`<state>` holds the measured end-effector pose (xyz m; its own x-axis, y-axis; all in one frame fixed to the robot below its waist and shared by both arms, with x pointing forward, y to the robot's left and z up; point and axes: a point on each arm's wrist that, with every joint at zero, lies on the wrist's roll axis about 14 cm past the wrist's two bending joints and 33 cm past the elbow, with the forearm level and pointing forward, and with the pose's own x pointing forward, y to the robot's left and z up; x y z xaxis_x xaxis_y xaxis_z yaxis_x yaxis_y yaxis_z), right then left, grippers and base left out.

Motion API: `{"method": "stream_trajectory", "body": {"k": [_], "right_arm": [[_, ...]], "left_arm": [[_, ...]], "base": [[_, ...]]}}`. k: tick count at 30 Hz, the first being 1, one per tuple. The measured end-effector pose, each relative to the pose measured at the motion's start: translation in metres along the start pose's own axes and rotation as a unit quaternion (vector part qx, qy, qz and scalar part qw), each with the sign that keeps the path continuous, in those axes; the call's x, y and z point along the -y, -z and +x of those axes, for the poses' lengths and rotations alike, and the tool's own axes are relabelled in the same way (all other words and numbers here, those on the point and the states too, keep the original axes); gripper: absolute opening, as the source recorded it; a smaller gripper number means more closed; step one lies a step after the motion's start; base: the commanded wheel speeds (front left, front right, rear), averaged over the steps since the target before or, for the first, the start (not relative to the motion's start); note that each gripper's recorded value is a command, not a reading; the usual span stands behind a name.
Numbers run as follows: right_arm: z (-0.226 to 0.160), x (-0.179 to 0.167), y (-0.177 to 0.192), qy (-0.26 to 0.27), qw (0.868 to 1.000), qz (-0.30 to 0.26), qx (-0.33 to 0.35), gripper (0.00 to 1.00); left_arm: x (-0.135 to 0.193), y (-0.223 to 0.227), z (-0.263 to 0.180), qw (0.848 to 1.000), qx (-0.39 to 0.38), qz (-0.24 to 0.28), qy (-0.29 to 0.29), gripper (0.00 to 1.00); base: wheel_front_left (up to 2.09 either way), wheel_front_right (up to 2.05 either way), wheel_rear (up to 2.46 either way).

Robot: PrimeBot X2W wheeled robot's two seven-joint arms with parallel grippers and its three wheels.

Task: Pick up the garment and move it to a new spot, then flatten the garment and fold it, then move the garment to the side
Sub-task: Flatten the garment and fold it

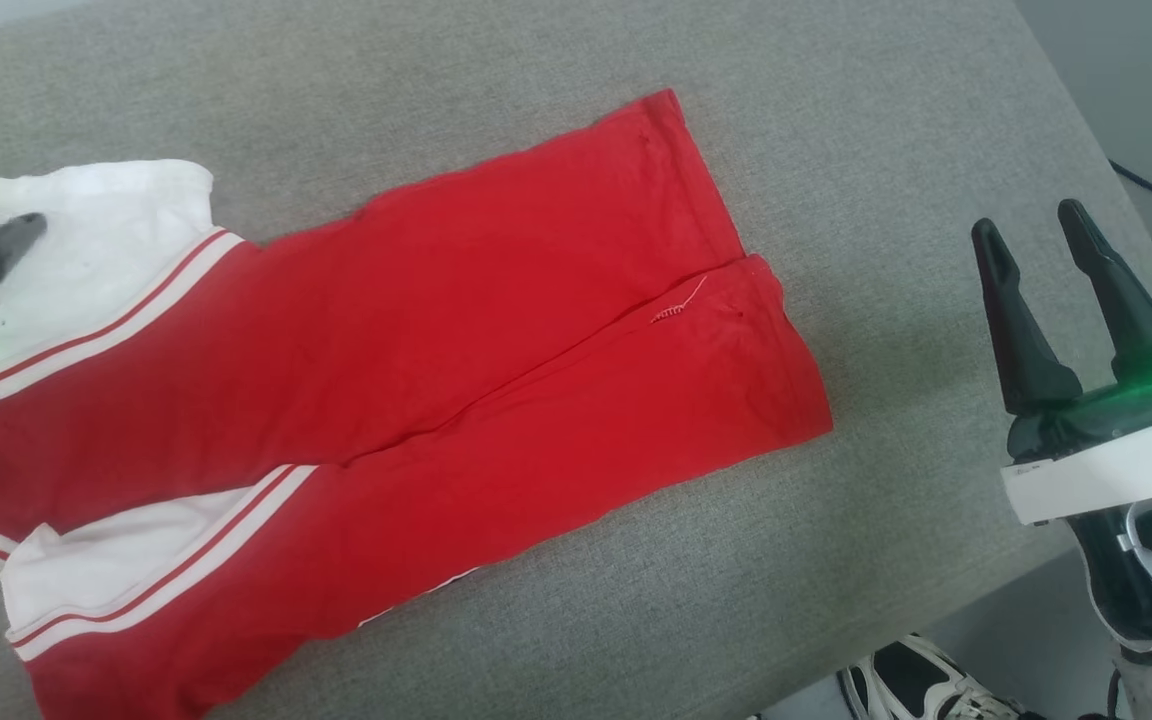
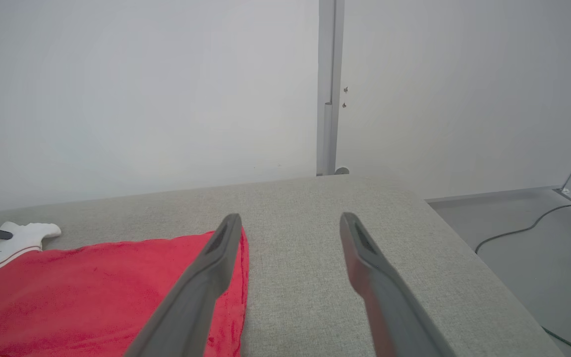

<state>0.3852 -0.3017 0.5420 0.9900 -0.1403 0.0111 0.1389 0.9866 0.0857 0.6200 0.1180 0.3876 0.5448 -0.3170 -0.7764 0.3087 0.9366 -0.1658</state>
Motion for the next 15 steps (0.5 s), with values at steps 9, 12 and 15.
{"method": "stream_trajectory", "body": {"k": [9, 12, 15], "right_arm": [[0.011, -0.007, 0.022, -0.017, 0.999, 0.000, -0.046, 1.00], [0.020, -0.016, 0.037, -0.038, 0.996, -0.005, -0.081, 1.00], [0.030, -0.031, 0.055, -0.072, 0.989, -0.020, -0.127, 1.00]], "left_arm": [[0.008, 0.009, 0.002, 0.994, -0.099, -0.009, 0.042, 0.53], [0.011, 0.007, 0.008, 0.994, -0.098, -0.005, 0.047, 0.00], [0.016, 0.004, 0.013, 0.994, -0.094, -0.002, 0.054, 0.00]], "base": [[0.00, 0.00, 0.00], [0.00, 0.00, 0.00], [0.00, 0.00, 0.00]]}}
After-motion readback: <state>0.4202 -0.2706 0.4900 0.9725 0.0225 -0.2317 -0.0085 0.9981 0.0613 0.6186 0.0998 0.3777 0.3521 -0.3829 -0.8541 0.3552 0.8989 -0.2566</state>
